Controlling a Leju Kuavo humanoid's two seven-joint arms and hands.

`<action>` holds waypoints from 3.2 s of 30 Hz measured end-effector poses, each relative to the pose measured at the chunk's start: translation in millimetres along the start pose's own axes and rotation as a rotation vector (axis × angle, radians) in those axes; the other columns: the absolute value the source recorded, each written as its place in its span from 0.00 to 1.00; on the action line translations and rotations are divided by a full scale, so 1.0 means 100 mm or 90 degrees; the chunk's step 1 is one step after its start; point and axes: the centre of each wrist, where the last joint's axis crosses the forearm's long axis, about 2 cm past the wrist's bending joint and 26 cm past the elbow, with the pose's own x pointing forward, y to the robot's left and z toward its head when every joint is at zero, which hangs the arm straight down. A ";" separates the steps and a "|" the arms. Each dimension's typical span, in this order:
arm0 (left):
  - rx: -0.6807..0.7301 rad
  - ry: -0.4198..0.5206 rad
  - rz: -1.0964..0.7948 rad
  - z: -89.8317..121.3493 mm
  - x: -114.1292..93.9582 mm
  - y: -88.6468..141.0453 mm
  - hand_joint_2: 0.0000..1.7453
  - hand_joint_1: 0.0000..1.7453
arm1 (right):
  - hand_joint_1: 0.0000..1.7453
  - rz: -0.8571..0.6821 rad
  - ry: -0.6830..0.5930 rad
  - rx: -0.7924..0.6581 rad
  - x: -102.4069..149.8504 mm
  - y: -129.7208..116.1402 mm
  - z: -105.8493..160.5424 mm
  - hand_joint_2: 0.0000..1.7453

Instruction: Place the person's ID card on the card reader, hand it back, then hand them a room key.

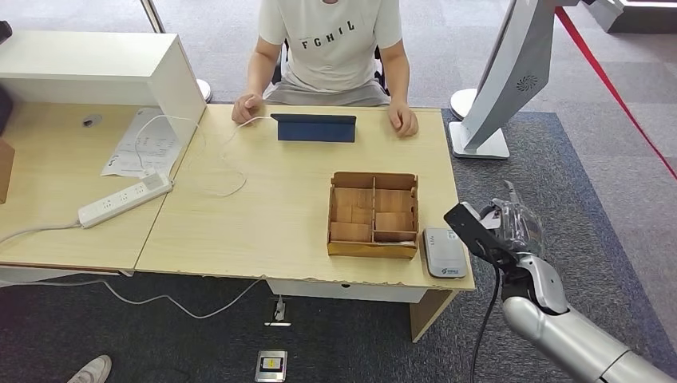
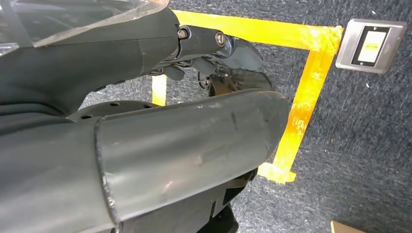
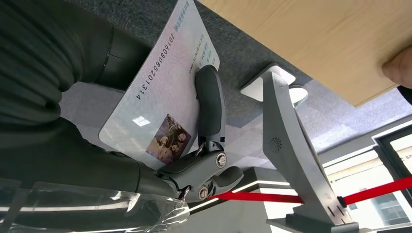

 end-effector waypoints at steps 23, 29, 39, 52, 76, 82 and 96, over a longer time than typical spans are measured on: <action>-0.007 0.003 -0.009 -0.01 0.03 0.05 0.00 0.00 | 1.00 0.064 -0.017 0.080 0.12 0.34 0.16 1.00; -0.008 0.006 -0.010 -0.01 0.04 0.06 0.00 0.00 | 1.00 0.073 -0.012 0.095 0.14 0.42 0.17 1.00; -0.012 0.008 -0.015 -0.01 0.04 0.06 0.00 0.00 | 1.00 0.070 -0.016 0.118 0.15 0.54 0.14 1.00; -0.019 0.008 -0.021 -0.02 0.05 0.08 0.00 0.00 | 1.00 0.074 0.004 0.147 0.10 0.71 0.17 1.00; -0.021 0.014 -0.028 -0.03 0.09 0.10 0.00 0.00 | 1.00 0.079 0.050 0.009 0.19 0.13 -0.23 1.00; -0.023 0.017 -0.032 -0.03 0.09 0.10 0.00 0.00 | 1.00 0.135 0.018 -0.037 0.46 -0.33 -0.43 1.00; -0.025 0.020 -0.043 -0.03 0.07 0.06 0.00 0.00 | 1.00 0.123 -0.095 -0.062 1.07 -0.43 -0.45 1.00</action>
